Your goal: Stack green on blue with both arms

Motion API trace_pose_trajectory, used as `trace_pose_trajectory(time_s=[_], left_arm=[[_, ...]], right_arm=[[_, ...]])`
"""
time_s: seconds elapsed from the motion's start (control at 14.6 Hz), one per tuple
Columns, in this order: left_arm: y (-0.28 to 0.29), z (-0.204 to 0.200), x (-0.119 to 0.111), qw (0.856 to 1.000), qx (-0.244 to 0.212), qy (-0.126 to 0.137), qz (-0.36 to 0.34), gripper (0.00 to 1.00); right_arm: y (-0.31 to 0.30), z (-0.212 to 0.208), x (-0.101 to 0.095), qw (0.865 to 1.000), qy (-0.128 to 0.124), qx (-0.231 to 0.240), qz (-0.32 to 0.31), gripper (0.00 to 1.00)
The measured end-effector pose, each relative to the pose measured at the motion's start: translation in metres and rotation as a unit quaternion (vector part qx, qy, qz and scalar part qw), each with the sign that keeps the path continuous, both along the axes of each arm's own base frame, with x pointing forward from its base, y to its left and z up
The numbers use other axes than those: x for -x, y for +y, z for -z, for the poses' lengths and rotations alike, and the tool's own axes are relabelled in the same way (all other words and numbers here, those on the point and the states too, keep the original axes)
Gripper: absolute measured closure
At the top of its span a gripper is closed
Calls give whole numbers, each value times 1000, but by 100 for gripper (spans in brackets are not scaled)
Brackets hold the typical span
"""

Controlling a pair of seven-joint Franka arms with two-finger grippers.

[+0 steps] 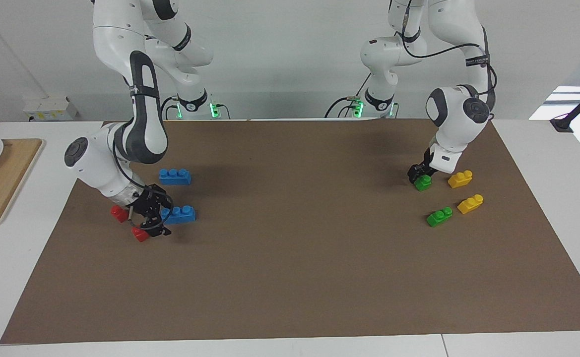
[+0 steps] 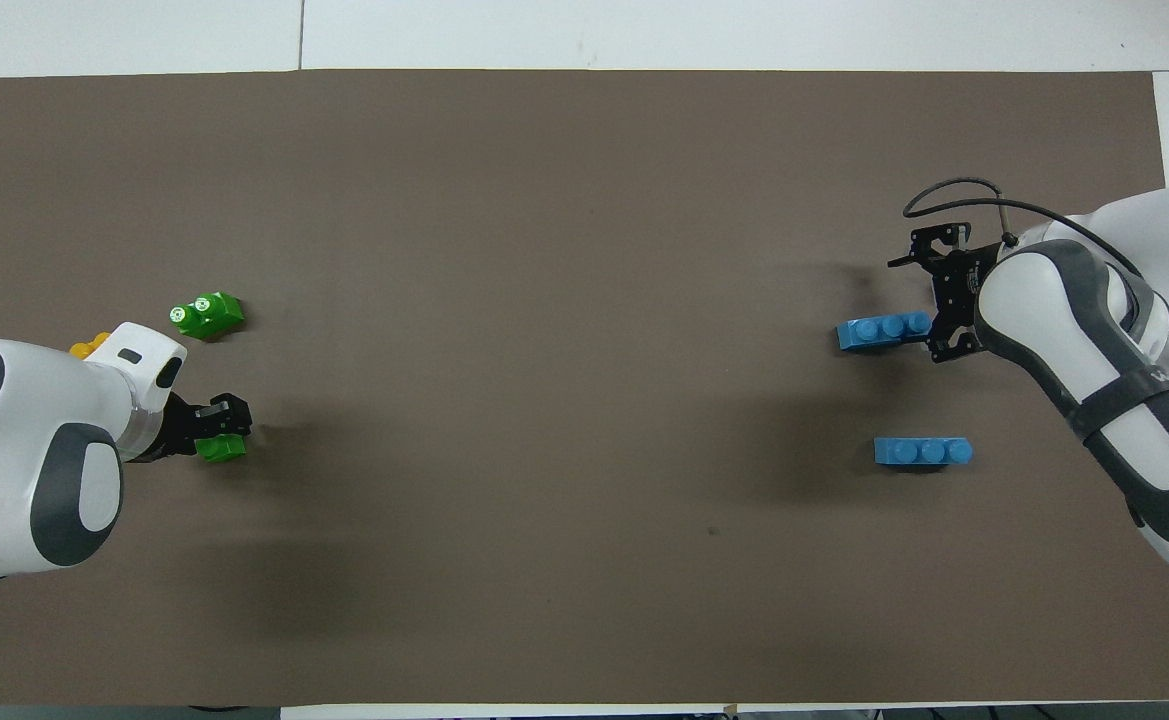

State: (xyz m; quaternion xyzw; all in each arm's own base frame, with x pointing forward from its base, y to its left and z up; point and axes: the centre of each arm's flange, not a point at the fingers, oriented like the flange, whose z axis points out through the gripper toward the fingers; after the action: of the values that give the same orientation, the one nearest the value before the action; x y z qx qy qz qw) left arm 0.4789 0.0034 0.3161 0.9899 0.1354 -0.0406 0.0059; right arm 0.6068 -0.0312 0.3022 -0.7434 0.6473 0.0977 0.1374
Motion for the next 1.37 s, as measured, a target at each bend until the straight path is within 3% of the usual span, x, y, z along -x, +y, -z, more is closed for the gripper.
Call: trace_pose_trajectory(time_s=[0.14, 0.34, 0.55, 0.89, 0.96, 1.17, 1.23, 1.37], left_arm=[[0, -2, -1, 1000, 0, 7, 0, 66], [1, -30, -14, 1000, 2, 31, -1, 66], [0, -85, -35, 998, 0, 49, -28, 66], [-23, -156, -48, 992, -12, 50, -117, 66], [-24, -166, -47, 989, -10, 47, -140, 66], [-30, -193, -38, 970, 5, 36, -240, 66], [-36, -200, -35, 961, 8, 34, -273, 66], [-53, -206, -32, 945, 2, 32, -324, 66]], right_arm=[[0, 3, 0, 1000, 2, -1, -1, 0], [0, 8, 3, 1000, 5, -2, -6, 0], [-1, 15, 8, 1000, 10, -7, -9, 0], [-6, 21, 12, 1000, 10, -10, -19, 0], [-9, 23, 14, 1000, 9, -14, -20, 7], [-17, 26, 17, 1000, 8, -16, -24, 10], [-20, 26, 18, 1000, 8, -16, -22, 19], [-23, 26, 18, 1000, 7, -24, -12, 25]])
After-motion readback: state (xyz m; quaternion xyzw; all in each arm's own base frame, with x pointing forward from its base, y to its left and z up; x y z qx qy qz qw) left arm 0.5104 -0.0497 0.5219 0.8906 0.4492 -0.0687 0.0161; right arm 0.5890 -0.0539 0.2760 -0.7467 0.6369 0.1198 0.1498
